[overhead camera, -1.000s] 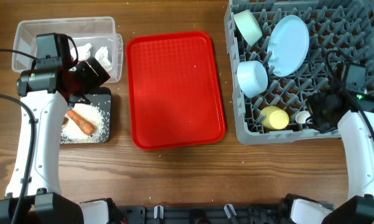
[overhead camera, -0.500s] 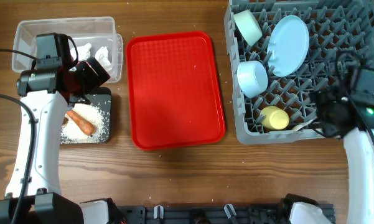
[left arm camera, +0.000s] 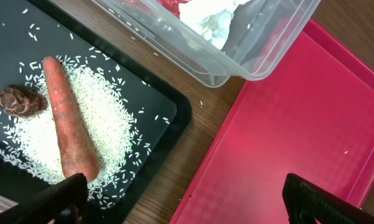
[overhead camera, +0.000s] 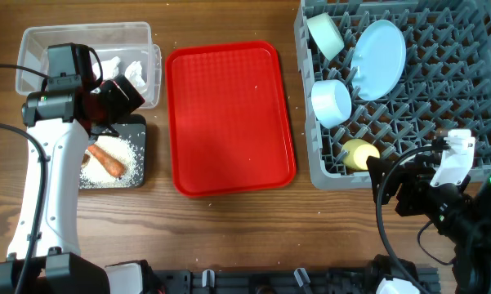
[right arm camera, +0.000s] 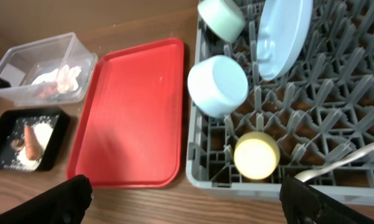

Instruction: Sort waste into correct bins and load items into the dishwasher rack

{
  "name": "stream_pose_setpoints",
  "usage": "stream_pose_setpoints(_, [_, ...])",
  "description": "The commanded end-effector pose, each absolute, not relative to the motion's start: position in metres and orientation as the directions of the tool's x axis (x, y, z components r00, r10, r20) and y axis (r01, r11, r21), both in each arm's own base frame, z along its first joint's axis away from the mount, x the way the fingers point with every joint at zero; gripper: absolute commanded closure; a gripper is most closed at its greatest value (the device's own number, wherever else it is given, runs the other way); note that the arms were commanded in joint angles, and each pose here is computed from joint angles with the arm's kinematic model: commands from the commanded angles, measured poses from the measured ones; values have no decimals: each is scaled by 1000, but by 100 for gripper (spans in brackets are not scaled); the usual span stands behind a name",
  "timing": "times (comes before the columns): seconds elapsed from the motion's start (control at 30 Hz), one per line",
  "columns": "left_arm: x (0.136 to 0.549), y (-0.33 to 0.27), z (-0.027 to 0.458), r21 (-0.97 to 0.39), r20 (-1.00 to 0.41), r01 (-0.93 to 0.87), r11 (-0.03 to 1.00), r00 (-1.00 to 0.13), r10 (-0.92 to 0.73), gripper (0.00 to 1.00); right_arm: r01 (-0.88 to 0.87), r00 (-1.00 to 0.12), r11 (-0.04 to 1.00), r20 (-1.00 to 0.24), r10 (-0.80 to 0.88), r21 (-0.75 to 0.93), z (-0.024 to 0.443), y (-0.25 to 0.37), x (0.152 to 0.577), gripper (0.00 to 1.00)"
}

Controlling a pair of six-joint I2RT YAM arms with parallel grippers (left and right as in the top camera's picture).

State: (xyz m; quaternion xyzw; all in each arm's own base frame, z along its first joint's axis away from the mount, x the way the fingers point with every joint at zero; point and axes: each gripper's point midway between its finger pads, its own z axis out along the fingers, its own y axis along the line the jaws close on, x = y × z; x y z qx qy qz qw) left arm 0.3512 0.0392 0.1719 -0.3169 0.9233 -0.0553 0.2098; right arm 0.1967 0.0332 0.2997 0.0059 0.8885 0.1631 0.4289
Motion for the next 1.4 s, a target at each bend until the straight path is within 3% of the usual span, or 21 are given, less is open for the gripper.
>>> stream_pose_setpoints(0.0, [353, 43, 184, -246, -381, -563, 789, -692, -613, 0, -155, -530, 974, -846, 57, 163, 320, 21, 211, 0])
stream_pose_setpoints(0.07, [353, 43, 184, -246, -381, -563, 789, -692, -613, 0, -178, -448, 984, -891, -66, 16, 334, 12, 222, 0])
stream_pose_setpoints(0.17, [353, 43, 184, -247, -382, -563, 789, -692, -613, 0, -163, -399, 986, -911, -107, -45, 330, 2, 239, 0])
stream_pose_setpoints(0.27, [353, 43, 184, -246, -381, -563, 789, -692, -613, 0, -251, -309, 966, -941, -138, -59, 298, 18, 260, 0])
stream_pose_setpoints(0.4, [353, 43, 184, -246, -381, -563, 789, -692, -613, 0, -319, -92, 940, -983, -159, -122, 244, 54, 256, 0])
stream_pose_setpoints(0.5, [353, 43, 184, -246, -381, -563, 789, -692, -613, 0, -227, -55, 974, -998, -11, 2, 205, 43, 250, 0])
stream_pose_setpoints(0.63, [353, 43, 184, -247, -381, -563, 789, -692, -613, 0, -244, -8, 970, -1000, 4, 6, 174, 46, 243, 0])
stream_pose_setpoints(1.23, [353, 43, 186, -249, -388, -561, 789, -689, -612, 0, -254, 3, 967, -1000, 7, 6, 176, 48, 242, 0])
stream_pose_setpoints(1.3, [352, 39, 198, -269, -418, -541, 797, -680, -603, 0, -254, 3, 967, -1000, 7, 6, 176, 48, 242, 0])
stream_pose_setpoints(1.37, [361, 19, 225, -285, -544, -399, 872, -682, -489, 0, -254, 3, 967, -1000, 7, 6, 176, 48, 242, 0])
